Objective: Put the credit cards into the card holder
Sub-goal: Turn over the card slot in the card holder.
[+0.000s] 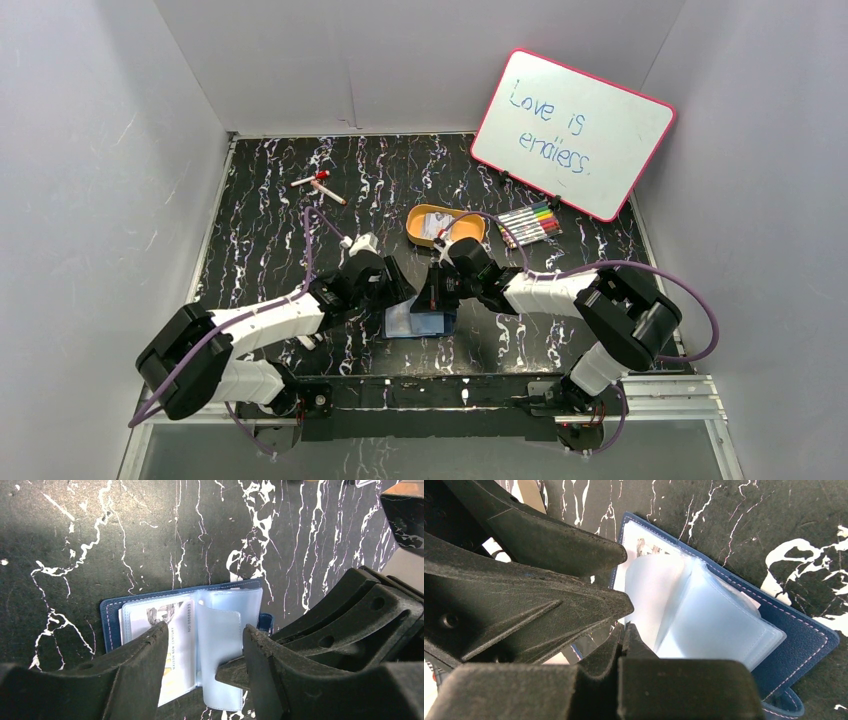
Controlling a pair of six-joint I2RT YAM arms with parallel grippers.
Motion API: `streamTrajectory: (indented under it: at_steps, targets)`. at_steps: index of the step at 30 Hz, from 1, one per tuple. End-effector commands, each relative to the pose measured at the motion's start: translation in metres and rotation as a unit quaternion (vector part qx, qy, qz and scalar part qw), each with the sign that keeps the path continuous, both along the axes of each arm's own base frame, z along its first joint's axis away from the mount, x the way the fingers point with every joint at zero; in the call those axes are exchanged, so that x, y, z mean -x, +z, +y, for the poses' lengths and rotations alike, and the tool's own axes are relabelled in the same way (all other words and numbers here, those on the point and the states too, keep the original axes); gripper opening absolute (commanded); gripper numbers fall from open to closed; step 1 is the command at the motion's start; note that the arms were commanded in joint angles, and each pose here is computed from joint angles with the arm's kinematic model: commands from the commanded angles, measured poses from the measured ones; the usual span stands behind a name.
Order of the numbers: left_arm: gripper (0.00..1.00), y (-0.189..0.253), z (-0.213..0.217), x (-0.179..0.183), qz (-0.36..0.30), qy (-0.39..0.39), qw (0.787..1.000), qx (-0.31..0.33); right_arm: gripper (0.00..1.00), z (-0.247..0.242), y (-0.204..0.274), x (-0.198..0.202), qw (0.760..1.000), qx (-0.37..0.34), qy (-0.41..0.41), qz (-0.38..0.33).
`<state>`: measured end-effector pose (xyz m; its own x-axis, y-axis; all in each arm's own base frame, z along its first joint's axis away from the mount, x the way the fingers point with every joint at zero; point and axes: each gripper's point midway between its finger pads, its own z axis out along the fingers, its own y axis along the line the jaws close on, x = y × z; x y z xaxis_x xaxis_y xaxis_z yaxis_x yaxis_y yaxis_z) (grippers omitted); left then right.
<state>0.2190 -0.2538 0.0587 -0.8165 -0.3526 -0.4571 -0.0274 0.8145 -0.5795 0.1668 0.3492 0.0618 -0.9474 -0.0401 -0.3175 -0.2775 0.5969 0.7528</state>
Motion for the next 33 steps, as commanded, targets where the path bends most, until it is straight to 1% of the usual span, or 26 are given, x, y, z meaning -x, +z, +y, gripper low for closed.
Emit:
streamTrajectory:
  at_steps: [1, 3, 5, 8, 10, 14, 16, 21, 23, 25, 29, 31, 33]
  targets:
    - [0.53, 0.016, -0.008, -0.012, -0.016, 0.001, 1.000, 0.008, 0.00, 0.014, 0.018, -0.007, 0.999, -0.025, 0.009, -0.026]
    - [0.49, 0.015, -0.011, -0.011, -0.012, -0.006, 1.000, 0.012, 0.00, 0.015, 0.020, -0.008, 0.999, -0.026, 0.010, -0.027]
    - [0.42, 0.013, -0.014, -0.010, -0.010, -0.012, 1.000, 0.016, 0.00, 0.015, 0.019, -0.008, 0.999, -0.026, 0.010, -0.027]
    - [0.28, 0.012, -0.016, -0.009, -0.008, -0.016, 1.000, 0.019, 0.00, 0.016, 0.020, -0.008, 0.999, -0.027, 0.012, -0.028]
    - [0.17, 0.011, -0.016, -0.009, -0.008, -0.018, 1.000, 0.018, 0.00, 0.016, 0.021, -0.007, 0.999, -0.028, 0.013, -0.029]
    - [0.00, 0.009, -0.014, -0.009, -0.006, -0.019, 1.000, 0.009, 0.00, 0.016, 0.028, -0.007, 0.999, -0.037, 0.016, -0.037]
    - [0.00, 0.007, -0.011, -0.009, -0.007, -0.016, 1.000, 0.003, 0.02, 0.015, 0.031, -0.006, 0.998, -0.038, 0.018, -0.041]
    - [0.00, 0.005, -0.007, -0.009, -0.011, -0.014, 1.000, 0.001, 0.35, 0.009, 0.037, -0.002, 0.998, -0.041, 0.020, -0.047]
    - [0.00, 0.004, -0.005, -0.008, -0.011, -0.012, 1.000, 0.002, 0.42, 0.006, 0.038, 0.002, 0.998, -0.045, 0.021, -0.046]
    - [0.00, 0.002, -0.004, -0.007, -0.009, -0.011, 1.000, 0.001, 0.45, 0.004, 0.041, 0.005, 0.997, -0.059, 0.019, -0.044]
    - [0.00, -0.002, -0.001, -0.005, -0.006, -0.008, 1.000, 0.000, 0.46, 0.001, 0.041, 0.011, 0.996, -0.083, 0.017, -0.027]
    - [0.00, -0.004, 0.000, -0.005, -0.004, -0.007, 1.000, 0.000, 0.44, 0.000, 0.039, 0.013, 0.996, -0.087, 0.017, -0.020]
    - [0.00, -0.005, 0.001, -0.004, -0.002, -0.005, 1.000, -0.001, 0.40, 0.000, 0.035, 0.013, 0.996, -0.087, 0.013, -0.013]
